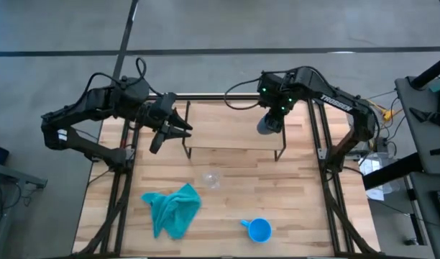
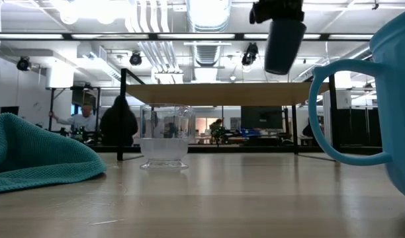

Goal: Stack small to large cups/mugs on shelf
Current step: Put the dark blue mug on the shelf, then put the transparent mug on the shelf

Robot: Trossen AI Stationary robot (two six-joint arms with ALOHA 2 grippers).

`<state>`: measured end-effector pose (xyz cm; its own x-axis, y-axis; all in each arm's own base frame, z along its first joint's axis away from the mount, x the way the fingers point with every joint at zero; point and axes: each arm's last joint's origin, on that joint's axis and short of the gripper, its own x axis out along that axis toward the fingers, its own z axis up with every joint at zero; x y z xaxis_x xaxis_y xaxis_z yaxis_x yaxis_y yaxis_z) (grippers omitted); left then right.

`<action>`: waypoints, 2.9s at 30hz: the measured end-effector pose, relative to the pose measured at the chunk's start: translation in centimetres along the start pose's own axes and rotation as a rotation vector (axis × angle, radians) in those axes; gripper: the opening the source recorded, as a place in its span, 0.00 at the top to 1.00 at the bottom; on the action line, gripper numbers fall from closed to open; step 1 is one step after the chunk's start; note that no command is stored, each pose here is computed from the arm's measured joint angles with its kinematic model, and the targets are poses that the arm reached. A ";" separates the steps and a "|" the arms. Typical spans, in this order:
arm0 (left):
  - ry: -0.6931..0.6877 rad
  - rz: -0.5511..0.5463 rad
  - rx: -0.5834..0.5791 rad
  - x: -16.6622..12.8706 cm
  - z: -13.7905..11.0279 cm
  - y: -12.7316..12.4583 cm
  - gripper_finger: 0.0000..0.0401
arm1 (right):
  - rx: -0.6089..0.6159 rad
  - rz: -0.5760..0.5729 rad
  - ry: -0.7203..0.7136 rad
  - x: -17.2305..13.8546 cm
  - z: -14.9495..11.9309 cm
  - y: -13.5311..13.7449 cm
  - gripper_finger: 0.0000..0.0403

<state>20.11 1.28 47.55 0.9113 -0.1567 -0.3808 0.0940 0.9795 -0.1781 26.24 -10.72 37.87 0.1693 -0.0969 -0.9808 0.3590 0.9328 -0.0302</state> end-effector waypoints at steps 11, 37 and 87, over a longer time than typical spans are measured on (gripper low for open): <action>0.001 0.000 -0.002 0.1 0.0 0.0 0.77 | -0.021 -0.048 0.142 3.7 0.1 -0.9 0.98; -0.031 0.001 0.003 0.1 0.3 0.0 0.77 | -0.087 -0.085 0.100 3.1 1.1 -1.0 0.94; 0.244 -0.038 -0.223 5.1 -4.4 1.2 0.77 | -0.041 0.314 -0.176 -8.2 -7.4 12.4 0.68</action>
<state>23.09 1.06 41.42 0.7835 -0.2449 -0.5711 0.0118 0.9248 -0.3804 22.56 4.23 44.15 0.4219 0.1421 -0.8954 0.2275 0.9394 0.2563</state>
